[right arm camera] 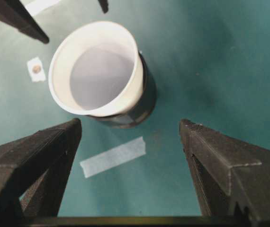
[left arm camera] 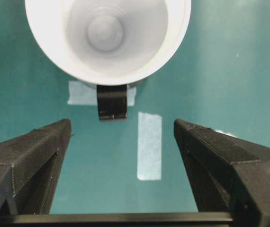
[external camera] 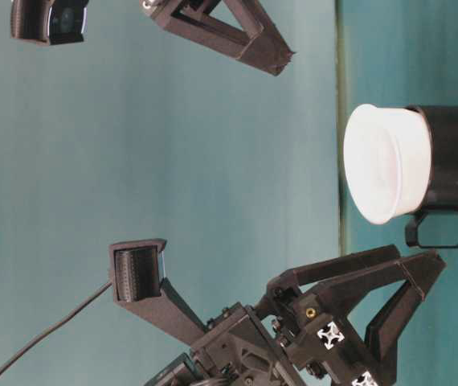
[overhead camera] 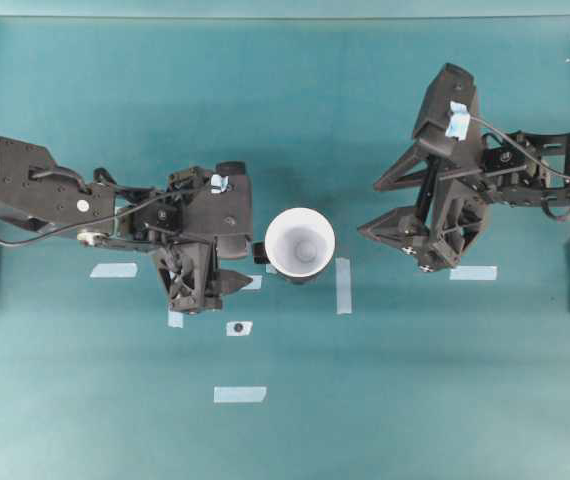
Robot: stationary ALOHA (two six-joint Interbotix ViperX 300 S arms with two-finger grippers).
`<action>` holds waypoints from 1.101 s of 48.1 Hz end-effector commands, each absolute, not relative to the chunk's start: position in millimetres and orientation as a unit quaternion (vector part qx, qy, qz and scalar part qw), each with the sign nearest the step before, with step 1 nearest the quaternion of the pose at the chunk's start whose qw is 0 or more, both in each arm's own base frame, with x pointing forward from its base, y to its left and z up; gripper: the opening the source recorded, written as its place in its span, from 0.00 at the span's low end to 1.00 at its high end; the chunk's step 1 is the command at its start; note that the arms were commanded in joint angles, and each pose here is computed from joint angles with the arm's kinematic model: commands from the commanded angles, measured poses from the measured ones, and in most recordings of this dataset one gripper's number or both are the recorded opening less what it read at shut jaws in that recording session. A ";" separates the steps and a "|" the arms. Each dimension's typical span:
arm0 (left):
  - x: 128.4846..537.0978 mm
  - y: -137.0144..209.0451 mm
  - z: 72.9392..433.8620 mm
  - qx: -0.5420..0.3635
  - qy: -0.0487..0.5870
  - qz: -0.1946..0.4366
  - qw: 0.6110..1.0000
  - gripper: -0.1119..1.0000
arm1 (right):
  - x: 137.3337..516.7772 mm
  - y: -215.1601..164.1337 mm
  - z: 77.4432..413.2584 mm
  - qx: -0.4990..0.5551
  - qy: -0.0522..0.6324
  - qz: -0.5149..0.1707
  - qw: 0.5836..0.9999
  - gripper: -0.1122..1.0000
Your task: Holding the cup holder with the left arm, the right arm places the cup into the cup holder.
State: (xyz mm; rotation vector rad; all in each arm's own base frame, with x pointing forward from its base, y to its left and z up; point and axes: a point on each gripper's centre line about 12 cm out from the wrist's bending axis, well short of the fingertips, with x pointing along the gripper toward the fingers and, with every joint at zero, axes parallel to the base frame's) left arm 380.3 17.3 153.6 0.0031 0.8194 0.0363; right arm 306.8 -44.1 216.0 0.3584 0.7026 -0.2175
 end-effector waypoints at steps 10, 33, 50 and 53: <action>388.9 16.5 163.7 0.003 0.381 0.016 0.925 0.93 | 305.3 -43.1 231.9 0.158 0.317 -0.097 0.930 0.90; 389.7 17.1 164.7 0.003 0.379 0.017 0.925 0.93 | 303.1 -44.9 227.9 0.143 0.319 -0.098 0.932 0.90; 389.8 17.1 164.1 0.003 0.380 0.017 0.925 0.93 | 301.7 -45.7 225.2 0.144 0.320 -0.101 0.931 0.90; 389.7 16.5 164.7 0.003 0.379 0.016 0.925 0.93 | 301.6 -46.4 224.9 0.145 0.317 -0.102 0.932 0.90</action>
